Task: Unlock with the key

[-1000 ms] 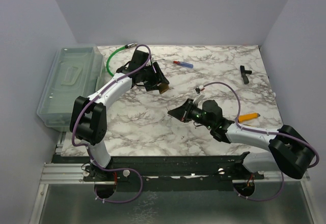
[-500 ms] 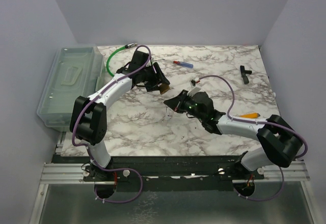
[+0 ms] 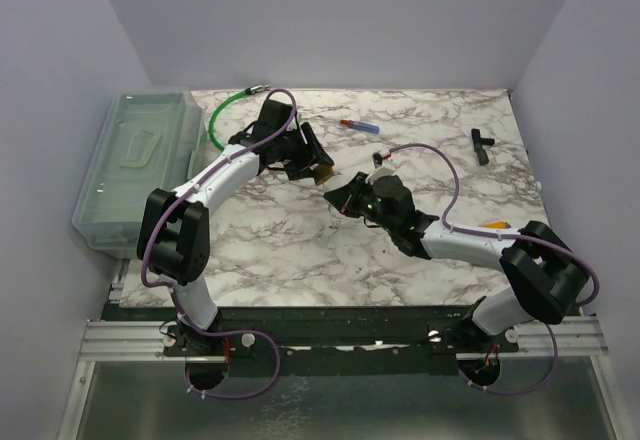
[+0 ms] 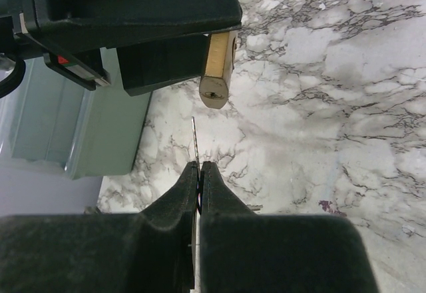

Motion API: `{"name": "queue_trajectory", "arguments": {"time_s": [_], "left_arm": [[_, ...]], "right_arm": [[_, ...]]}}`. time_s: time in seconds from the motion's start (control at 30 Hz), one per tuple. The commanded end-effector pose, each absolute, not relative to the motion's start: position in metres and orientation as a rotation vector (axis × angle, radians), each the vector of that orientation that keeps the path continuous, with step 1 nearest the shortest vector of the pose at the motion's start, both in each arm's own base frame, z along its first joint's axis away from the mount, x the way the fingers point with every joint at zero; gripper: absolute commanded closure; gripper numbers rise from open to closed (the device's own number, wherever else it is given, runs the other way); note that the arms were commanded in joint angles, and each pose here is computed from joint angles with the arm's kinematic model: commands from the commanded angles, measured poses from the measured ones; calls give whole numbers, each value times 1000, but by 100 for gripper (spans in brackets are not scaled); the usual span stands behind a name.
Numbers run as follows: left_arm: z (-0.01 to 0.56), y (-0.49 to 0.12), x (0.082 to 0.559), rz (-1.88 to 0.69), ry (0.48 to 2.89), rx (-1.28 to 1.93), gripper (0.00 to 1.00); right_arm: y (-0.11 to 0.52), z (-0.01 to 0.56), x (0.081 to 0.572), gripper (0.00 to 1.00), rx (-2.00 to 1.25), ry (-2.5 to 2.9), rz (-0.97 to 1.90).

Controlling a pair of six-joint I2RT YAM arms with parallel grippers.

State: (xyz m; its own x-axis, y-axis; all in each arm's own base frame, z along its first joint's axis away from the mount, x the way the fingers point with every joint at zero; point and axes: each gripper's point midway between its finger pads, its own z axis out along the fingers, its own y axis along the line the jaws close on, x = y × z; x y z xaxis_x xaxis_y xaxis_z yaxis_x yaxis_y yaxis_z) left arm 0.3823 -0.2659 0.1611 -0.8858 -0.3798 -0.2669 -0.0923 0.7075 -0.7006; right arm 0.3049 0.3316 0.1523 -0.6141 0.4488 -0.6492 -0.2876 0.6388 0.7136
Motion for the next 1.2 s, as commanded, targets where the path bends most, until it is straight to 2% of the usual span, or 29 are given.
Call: {"name": "queue_trajectory", "arguments": {"time_s": [0.0,1.17], "left_arm": [[195,-271,385,-1101,2423,-321,100],[198,-272,383,-1123,2420,-315,100]], "right_arm": [[328,149,317,100,139,1975,986],[330,156,336,100,122,1947,1001]]}}
